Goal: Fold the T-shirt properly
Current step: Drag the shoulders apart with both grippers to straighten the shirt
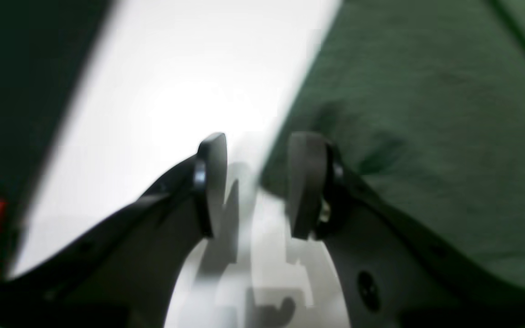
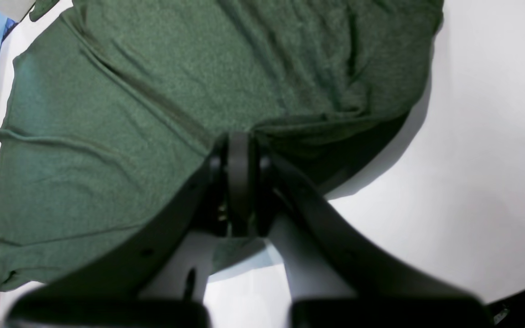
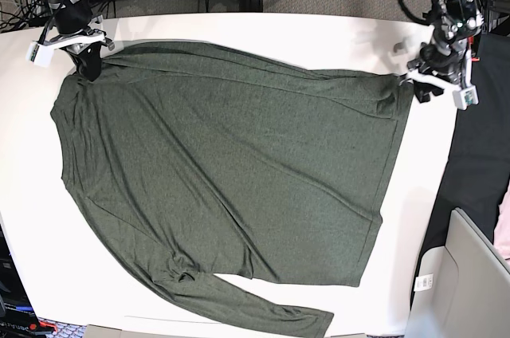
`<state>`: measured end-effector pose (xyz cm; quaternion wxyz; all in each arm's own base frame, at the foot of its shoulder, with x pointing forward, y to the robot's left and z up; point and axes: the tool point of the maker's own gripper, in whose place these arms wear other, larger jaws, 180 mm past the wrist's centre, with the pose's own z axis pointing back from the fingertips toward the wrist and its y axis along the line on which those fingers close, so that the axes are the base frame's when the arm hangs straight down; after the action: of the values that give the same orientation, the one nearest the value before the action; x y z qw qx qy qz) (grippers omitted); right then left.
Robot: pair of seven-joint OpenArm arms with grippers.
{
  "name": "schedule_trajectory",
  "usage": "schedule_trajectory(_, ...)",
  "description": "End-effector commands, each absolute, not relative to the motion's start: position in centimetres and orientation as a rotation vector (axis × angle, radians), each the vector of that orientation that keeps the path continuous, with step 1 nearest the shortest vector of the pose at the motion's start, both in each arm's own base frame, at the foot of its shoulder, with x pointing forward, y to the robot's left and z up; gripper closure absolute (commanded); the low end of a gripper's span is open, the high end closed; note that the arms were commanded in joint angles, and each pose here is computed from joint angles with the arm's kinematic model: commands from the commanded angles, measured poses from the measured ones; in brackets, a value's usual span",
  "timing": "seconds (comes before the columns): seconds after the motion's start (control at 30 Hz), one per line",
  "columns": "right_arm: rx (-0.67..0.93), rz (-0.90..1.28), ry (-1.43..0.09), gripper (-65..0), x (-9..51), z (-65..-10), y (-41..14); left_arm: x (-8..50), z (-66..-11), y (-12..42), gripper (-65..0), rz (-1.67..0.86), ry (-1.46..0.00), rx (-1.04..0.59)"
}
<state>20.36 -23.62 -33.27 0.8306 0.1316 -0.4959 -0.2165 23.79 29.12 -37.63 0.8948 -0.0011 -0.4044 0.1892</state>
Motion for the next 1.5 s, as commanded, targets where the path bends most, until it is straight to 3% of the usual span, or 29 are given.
schedule_trajectory(0.0,0.286,-0.445,-1.091,-0.2,20.7,-32.3,-23.6,24.2,-36.4,28.9,-22.9,0.366,-0.866,-0.01)
schedule_trajectory(0.23,0.286,-0.445,-1.089,-0.2,20.7,-32.3,-23.7,22.3,-36.9,25.3,-26.9,0.369,-0.717,-0.173)
schedule_trajectory(0.5,0.284,-0.446,-1.09,-0.2,20.7,-32.3,-23.7,20.9,-38.7,25.5,-27.8,0.5,-0.63,-0.264)
schedule_trajectory(0.67,0.286,-0.445,-1.089,-0.2,20.7,-32.3,-23.7,21.3,-39.7,25.1,-30.6,0.541,-0.616,-0.291)
schedule_trajectory(1.23,0.284,-0.446,-1.087,-0.2,20.6,-32.4,-23.7,24.0,-41.5,23.2,-30.4,0.622,-0.607,-0.382)
schedule_trajectory(1.33,0.284,-0.448,-1.088,-0.2,20.6,-32.3,-23.8,24.6,-41.7,23.0,-26.2,0.631,-0.607,-0.395)
schedule_trajectory(1.47,0.284,-0.448,-1.09,-0.2,20.6,-32.3,-23.8,25.0,-42.8,22.9,-10.5,0.658,-0.58,-0.412)
